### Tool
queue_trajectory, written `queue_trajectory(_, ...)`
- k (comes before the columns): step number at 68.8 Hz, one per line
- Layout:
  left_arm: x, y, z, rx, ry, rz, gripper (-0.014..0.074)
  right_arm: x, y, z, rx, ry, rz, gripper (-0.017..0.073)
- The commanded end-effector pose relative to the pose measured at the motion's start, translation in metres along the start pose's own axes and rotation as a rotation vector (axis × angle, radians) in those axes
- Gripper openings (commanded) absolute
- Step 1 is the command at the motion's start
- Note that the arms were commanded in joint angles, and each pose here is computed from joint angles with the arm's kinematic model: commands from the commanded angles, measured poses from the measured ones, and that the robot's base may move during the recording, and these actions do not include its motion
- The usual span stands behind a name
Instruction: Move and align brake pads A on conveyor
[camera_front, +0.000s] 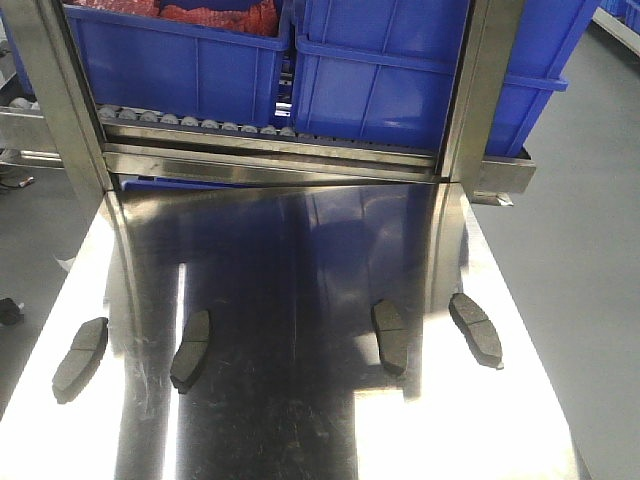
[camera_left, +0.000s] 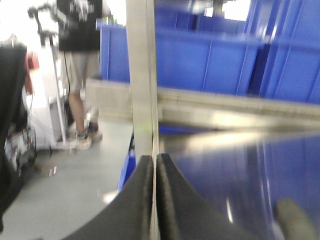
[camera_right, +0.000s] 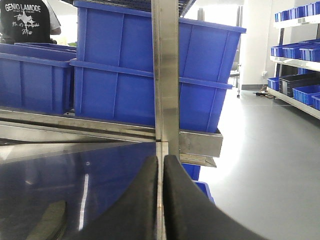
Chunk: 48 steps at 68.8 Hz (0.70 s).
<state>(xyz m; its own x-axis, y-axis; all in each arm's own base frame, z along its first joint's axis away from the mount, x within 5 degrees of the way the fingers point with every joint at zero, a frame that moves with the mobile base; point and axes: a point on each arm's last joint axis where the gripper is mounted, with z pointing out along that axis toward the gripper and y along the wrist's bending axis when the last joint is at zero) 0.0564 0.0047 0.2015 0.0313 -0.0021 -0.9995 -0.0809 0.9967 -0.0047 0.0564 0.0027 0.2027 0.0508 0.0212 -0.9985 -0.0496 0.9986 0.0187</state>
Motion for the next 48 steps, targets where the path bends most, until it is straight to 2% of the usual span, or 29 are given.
queue_trajectory(1, -0.025, -0.001, -0.004, 0.013, -0.193, -0.001, -0.0006, -0.003, 0.001, -0.001, -0.010, -0.068, -0.020, 0.0014)
queue_trajectory(11, -0.053, -0.001, -0.008, 0.009, -0.222, -0.001, -0.0006, -0.003, 0.001, -0.001, -0.010, -0.067, -0.020, 0.0014)
queue_trajectory(25, -0.098, 0.000, 0.003, -0.010, -0.058, -0.004, -0.0006, -0.003, 0.001, -0.001, -0.010, -0.067, -0.020, 0.0014)
queue_trajectory(34, -0.117, 0.001, 0.020, -0.021, 0.126, -0.018, -0.0006, -0.003, 0.001, -0.001, -0.010, -0.067, -0.020, 0.0014)
queue_trajectory(39, -0.120, 0.001, 0.031, -0.026, 0.286, -0.038, -0.0006, -0.003, 0.001, -0.001, -0.010, -0.067, -0.020, 0.0014)
queue_trajectory(44, -0.117, 0.001, 0.039, -0.033, 0.432, -0.035, -0.0006, -0.003, 0.001, -0.001, -0.010, -0.067, -0.020, 0.0014)
queue_trajectory(48, -0.113, 0.002, 0.043, -0.033, 0.548, -0.008, -0.0006, -0.003, 0.001, -0.001, -0.010, -0.067, -0.020, 0.0014)
